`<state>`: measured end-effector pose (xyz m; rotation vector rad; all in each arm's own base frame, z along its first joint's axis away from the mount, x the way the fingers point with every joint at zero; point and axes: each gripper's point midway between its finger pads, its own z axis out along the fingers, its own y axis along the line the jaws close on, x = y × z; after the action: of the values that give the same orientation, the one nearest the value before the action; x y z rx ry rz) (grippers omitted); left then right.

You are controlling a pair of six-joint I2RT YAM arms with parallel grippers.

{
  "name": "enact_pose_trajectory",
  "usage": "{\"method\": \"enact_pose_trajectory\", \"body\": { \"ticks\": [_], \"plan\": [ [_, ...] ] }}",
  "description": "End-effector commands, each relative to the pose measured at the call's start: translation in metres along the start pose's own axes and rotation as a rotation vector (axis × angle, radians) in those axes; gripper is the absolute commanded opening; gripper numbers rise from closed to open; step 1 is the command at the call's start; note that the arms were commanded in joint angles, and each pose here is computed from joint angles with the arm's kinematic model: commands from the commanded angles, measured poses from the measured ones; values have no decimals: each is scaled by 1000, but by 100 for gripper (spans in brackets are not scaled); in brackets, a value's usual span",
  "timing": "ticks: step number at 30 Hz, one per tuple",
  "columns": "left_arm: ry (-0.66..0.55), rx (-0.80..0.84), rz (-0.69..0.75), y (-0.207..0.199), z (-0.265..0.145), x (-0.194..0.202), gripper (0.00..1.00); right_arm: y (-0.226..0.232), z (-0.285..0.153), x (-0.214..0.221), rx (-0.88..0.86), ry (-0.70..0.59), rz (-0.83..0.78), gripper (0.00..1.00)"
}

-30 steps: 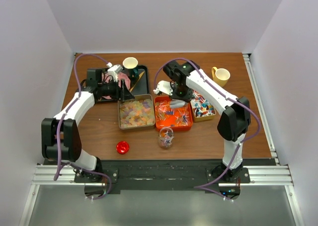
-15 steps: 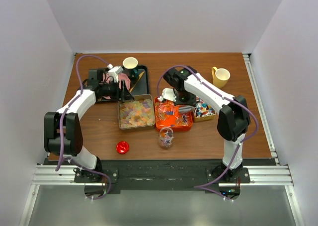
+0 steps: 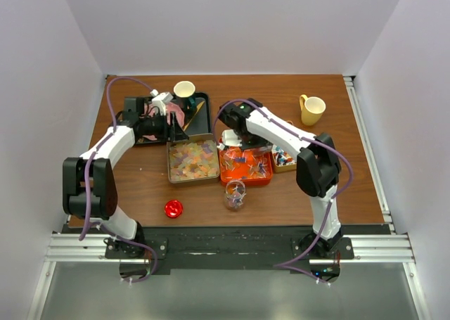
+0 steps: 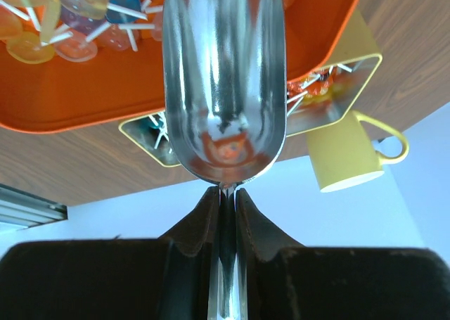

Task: Pack the candies
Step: Scoop the fake candies from the storage box.

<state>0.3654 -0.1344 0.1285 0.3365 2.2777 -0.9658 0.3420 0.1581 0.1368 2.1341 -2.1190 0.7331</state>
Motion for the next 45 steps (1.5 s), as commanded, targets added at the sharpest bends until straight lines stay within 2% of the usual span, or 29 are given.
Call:
{"method": "enact_pose_trajectory", "body": {
  "ticks": [1, 11, 22, 35, 45],
  "plan": [
    [-60, 6, 34, -1, -11, -14, 59, 23, -17, 37, -119, 167, -167, 0],
    [-80, -6, 19, 7, -16, -13, 59, 43, -2, 19, -229, 119, -160, 0],
    [-82, -4, 11, 8, -15, -11, 59, 50, 5, 8, -272, 99, -174, 0],
    [-99, -21, 13, 11, -21, -14, 59, 59, 9, -36, -309, 31, -225, 0],
    [-110, -25, 9, 12, -22, -18, 59, 80, 21, -71, -447, -156, -16, 0]
  ]
}}
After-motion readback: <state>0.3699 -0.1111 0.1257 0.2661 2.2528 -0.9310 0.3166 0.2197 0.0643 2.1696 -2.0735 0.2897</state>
